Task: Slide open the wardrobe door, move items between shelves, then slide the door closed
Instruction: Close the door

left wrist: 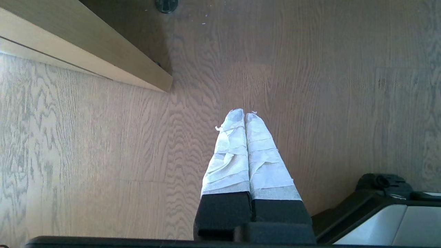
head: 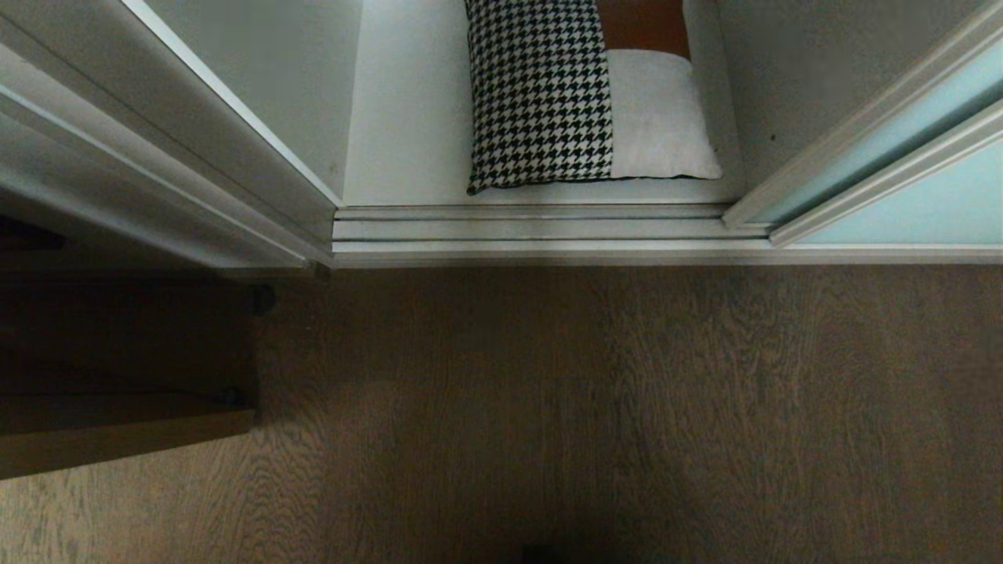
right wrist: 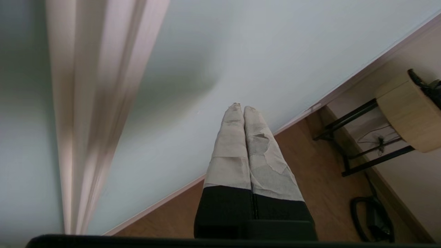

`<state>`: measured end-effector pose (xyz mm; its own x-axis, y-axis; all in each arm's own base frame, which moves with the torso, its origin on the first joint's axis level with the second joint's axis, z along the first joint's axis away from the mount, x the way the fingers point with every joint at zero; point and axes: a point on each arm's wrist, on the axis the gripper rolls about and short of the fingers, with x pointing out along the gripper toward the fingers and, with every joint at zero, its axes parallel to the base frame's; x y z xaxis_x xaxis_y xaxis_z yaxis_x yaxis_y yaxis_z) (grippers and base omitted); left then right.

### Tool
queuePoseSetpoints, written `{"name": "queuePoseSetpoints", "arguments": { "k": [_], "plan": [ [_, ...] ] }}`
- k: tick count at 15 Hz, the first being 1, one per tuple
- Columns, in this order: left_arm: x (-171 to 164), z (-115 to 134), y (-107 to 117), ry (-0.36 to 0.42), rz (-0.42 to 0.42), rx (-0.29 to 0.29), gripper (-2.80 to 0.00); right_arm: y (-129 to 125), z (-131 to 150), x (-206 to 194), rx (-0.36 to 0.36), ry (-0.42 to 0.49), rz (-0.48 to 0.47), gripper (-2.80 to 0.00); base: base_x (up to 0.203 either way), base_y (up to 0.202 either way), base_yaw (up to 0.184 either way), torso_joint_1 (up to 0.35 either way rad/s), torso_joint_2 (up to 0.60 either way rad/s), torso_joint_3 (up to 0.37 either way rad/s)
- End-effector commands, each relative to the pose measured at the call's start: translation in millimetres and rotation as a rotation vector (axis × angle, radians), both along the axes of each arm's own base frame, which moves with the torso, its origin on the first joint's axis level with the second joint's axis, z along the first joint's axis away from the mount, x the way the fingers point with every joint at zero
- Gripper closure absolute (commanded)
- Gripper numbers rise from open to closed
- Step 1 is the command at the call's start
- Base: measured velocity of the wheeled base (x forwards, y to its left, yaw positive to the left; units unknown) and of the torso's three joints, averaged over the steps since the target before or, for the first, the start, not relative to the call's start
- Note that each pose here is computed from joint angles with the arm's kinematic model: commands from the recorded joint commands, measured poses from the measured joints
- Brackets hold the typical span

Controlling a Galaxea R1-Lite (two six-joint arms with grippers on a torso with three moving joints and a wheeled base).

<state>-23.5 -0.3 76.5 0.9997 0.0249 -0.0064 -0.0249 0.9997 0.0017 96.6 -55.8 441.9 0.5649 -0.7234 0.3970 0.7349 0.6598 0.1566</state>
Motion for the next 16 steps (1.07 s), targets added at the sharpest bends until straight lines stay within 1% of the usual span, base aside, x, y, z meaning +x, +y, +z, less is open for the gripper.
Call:
{"name": "queuePoseSetpoints", "arguments": {
  "k": [1, 3, 6, 9, 13, 16],
  "plan": [
    [0, 0, 0, 0.001, 0.001, 0.000, 0.00, 0, -1, 2, -0.008, 0.009, 0.024, 0.00, 0.000, 0.000, 0.000, 0.000, 0.00, 0.000],
    [0, 0, 0, 0.001, 0.001, 0.000, 0.00, 1, -1, 1, -0.017, 0.011, 0.045, 0.00, 0.000, 0.000, 0.000, 0.000, 0.00, 0.000],
    [0, 0, 0, 0.001, 0.001, 0.000, 0.00, 6, -1, -6, -0.045, 0.013, 0.101, 0.00, 0.000, 0.000, 0.000, 0.000, 0.00, 0.000],
    [0, 0, 0, 0.001, 0.001, 0.000, 0.00, 17, -2, -17, -0.068, 0.007, 0.172, 0.00, 0.000, 0.000, 0.000, 0.000, 0.00, 0.000],
    [0, 0, 0, 0.001, 0.001, 0.000, 0.00, 27, -3, -28, -0.081, -0.005, 0.242, 0.00, 0.000, 0.000, 0.000, 0.000, 0.00, 0.000],
    [0, 0, 0, 0.001, 0.001, 0.000, 0.00, 31, -3, -37, -0.089, -0.016, 0.249, 0.00, 0.000, 0.000, 0.000, 0.000, 0.00, 0.000]
  ]
}}
